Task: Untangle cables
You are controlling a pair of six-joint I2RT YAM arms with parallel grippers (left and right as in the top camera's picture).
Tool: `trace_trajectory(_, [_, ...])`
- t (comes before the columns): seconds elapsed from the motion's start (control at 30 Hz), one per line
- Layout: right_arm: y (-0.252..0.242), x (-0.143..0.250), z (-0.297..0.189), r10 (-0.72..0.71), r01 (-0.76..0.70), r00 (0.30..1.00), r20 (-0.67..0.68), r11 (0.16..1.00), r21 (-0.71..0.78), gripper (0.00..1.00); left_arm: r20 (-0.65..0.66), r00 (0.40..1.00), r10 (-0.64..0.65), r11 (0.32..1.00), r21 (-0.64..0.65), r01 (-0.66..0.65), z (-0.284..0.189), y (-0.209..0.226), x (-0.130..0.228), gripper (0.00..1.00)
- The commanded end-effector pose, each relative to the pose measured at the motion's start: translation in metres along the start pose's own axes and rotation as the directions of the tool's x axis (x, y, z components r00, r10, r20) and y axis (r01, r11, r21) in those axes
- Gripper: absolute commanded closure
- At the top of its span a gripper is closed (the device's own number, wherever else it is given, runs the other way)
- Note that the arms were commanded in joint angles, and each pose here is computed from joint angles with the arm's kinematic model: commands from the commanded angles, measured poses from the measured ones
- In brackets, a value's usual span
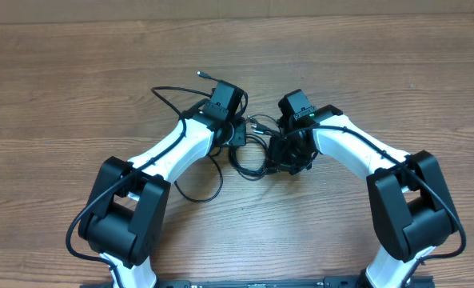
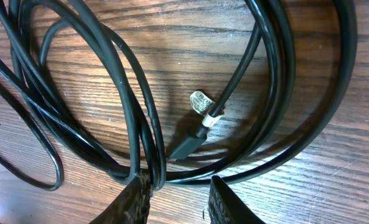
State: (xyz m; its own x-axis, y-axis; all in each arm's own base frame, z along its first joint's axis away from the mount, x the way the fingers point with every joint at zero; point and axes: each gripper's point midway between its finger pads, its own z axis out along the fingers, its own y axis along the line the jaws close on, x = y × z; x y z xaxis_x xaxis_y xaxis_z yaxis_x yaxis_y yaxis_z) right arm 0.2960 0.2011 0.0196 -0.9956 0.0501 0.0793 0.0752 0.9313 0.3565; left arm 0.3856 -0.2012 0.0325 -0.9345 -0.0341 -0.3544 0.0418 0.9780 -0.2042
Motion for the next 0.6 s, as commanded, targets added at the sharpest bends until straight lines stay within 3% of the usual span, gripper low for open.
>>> trace_trajectory(0.0, [0.001,0.001,0.0,-0.003,0.003,1.0,0.004,1.0,0.003,0.7,0.035,0.996,-0.078,0.996,-0.05,0.08,0.002,0.006,-0.008,0.5])
trace_trajectory(0.27, [-0.002,0.006,0.0,0.004,-0.004,1.0,-0.013,1.0,0.013,0.71,0.049,0.991,-0.126,0.986,-0.101,0.13,0.032,0.017,-0.007,0.46])
trace_trajectory(0.43, [-0.002,0.006,0.0,0.005,-0.005,1.0,-0.015,1.0,0.014,0.7,0.149,0.989,-0.024,0.998,-0.046,0.032,0.031,0.005,-0.036,0.78])
trace_trajectory(0.57, [-0.002,0.006,0.0,0.005,-0.005,1.0,-0.016,1.0,0.015,0.7,0.2,0.979,0.033,0.998,0.037,-0.041,0.011,-0.018,-0.055,0.83])
